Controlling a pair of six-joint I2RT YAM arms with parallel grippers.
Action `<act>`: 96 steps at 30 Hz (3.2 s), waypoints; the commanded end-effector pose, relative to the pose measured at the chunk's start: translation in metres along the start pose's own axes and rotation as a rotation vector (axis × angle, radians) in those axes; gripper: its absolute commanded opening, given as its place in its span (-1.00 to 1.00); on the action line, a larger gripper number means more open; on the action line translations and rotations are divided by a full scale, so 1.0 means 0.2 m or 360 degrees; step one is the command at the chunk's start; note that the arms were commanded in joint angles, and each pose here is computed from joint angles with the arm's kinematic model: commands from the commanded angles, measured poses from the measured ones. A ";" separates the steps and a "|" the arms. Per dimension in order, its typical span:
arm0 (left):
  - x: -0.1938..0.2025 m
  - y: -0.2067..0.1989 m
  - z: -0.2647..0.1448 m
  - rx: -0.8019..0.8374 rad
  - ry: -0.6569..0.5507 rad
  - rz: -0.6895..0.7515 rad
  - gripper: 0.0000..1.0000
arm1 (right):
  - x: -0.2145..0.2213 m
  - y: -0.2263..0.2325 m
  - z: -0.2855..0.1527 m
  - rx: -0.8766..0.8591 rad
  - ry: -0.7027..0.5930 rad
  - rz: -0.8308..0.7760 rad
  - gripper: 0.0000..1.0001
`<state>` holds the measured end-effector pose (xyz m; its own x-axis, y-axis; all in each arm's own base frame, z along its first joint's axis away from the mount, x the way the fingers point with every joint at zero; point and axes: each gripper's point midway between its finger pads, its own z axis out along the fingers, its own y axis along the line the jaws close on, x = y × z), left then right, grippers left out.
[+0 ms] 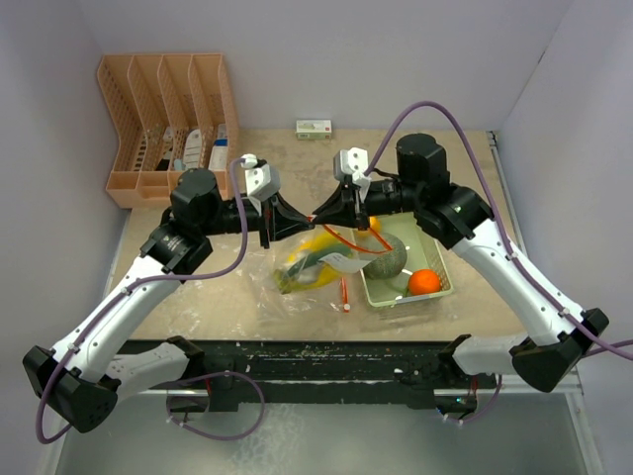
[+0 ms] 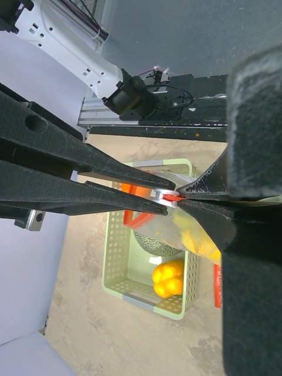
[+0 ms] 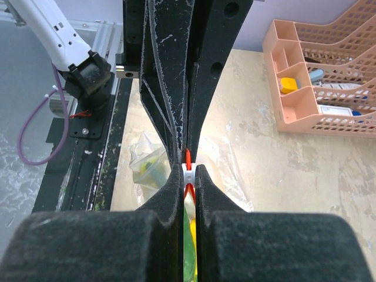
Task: Place the food in the zip-top bag and seal the zipper
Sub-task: Zip the zipper food storage bag at the center of the board.
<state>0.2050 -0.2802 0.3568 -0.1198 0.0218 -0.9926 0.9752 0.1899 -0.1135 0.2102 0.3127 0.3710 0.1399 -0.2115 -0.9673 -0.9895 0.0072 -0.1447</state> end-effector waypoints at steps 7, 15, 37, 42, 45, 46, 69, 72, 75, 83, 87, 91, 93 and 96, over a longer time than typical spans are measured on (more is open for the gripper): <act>-0.28 0.04 -0.07 -0.0178 -0.0130 0.0294 -1.00 | 0.05 -0.06 -0.08 0.0235 0.0076 -0.0003 -1.00; -0.46 0.09 -0.17 -0.0428 -0.0227 0.0440 -1.00 | 0.17 -0.06 -0.14 0.0372 0.0180 0.0075 -1.00; -0.44 0.04 -0.17 -0.0349 -0.0230 0.0524 -0.26 | 0.21 -0.02 -0.22 0.0420 0.0160 0.0113 -1.00; -0.31 0.00 -0.07 -0.0105 -0.0171 0.0360 -0.06 | 0.17 -0.02 -0.21 0.0385 0.0136 0.0089 -1.00; -0.26 -0.03 -0.03 0.0013 -0.0200 0.0338 -0.05 | 0.14 -0.01 -0.20 0.0359 0.0118 0.0085 -1.00; -0.25 -0.04 -0.02 0.0049 -0.0204 0.0327 -0.05 | 0.14 -0.02 -0.20 0.0354 0.0117 0.0086 -1.00; 0.00 0.00 0.08 0.0192 -0.0108 0.0063 -0.12 | 0.05 -0.03 -0.18 0.0310 0.0062 0.0054 -1.00; 0.02 0.00 0.10 0.0225 -0.0101 0.0037 -0.19 | 0.04 -0.03 -0.18 0.0313 0.0058 0.0057 -1.00; 0.03 0.01 0.11 0.0245 -0.0091 0.0012 -0.29 | 0.04 -0.03 -0.18 0.0310 0.0057 0.0058 -1.00; 0.02 -0.04 0.14 0.0464 -0.0050 -0.0024 -1.00 | 0.03 -0.04 -0.19 0.0338 0.0068 0.0054 -1.00; -0.06 -0.02 0.14 0.0406 -0.0023 -0.0026 -1.00 | 0.05 -0.06 -0.21 0.0379 0.0093 0.0061 -1.00; -0.19 0.01 0.08 0.0260 -0.0105 0.0083 -1.00 | 0.11 -0.09 -0.24 0.0491 0.0148 0.0066 -1.00; -0.26 0.02 0.05 0.0208 -0.0152 0.0107 -1.00 | 0.15 -0.10 -0.26 0.0543 0.0177 0.0062 -1.00; -0.32 0.04 0.00 0.0165 -0.0191 0.0123 -1.00 | 0.20 -0.10 -0.27 0.0578 0.0206 0.0066 -1.00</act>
<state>0.2214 -0.2989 0.3579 -0.1871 0.0162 -0.9822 0.9815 0.0436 -0.1863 0.2265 0.2634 0.3474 0.0600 -0.3094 -0.9490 -0.9452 0.2880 -0.1536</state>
